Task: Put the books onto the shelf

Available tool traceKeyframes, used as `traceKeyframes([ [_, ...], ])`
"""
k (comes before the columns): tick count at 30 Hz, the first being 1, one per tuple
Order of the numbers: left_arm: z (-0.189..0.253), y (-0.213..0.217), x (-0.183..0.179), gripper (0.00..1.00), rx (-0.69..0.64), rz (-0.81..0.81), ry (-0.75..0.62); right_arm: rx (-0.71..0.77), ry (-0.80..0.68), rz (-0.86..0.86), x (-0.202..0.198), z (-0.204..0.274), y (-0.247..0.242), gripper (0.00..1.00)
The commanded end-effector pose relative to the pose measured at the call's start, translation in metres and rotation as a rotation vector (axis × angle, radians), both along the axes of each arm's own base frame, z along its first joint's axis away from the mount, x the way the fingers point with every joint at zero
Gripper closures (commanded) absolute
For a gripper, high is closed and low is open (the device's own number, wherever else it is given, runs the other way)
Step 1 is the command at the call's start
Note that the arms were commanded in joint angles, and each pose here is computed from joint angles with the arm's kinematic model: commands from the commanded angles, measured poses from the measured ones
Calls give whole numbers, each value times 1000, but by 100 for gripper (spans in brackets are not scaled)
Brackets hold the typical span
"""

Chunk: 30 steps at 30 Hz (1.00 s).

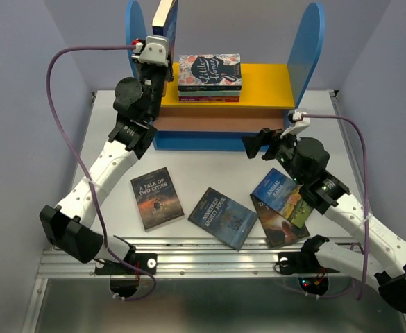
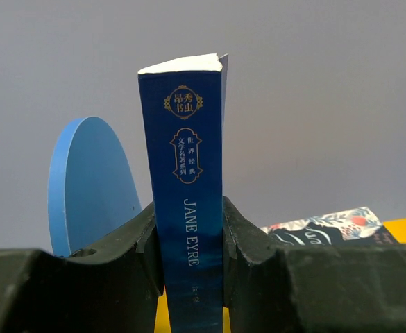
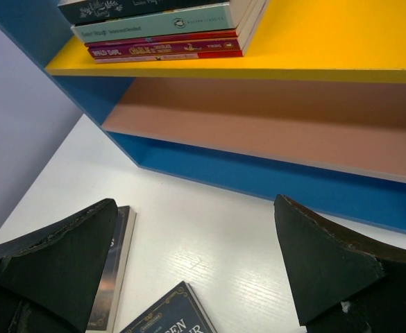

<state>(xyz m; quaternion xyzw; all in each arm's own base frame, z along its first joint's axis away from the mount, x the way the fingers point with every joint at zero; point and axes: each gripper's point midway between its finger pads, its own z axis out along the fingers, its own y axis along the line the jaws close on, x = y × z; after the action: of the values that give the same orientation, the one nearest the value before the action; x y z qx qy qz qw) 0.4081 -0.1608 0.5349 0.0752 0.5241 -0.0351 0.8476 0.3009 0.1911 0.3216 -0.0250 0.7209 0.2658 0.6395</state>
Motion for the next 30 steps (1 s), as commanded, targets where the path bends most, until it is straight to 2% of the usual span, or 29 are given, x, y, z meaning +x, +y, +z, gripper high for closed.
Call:
traceKeyframes([
  [1, 112, 57, -61, 100, -190, 119, -424, 4, -64, -43, 6, 27, -6, 0],
  [6, 95, 81, -36, 100, -263, 151, -438, -18, -36, -35, 9, 20, -2, 0],
  [10, 70, 87, -26, 100, -246, 124, -464, -29, -49, -36, 9, 24, -3, 0],
  [16, 32, 85, -19, 100, -264, 81, -476, -56, -31, -47, 12, 21, -4, 0],
  [30, -10, 84, 5, 100, -273, 105, -428, -69, -11, -33, 12, 15, -1, 0],
])
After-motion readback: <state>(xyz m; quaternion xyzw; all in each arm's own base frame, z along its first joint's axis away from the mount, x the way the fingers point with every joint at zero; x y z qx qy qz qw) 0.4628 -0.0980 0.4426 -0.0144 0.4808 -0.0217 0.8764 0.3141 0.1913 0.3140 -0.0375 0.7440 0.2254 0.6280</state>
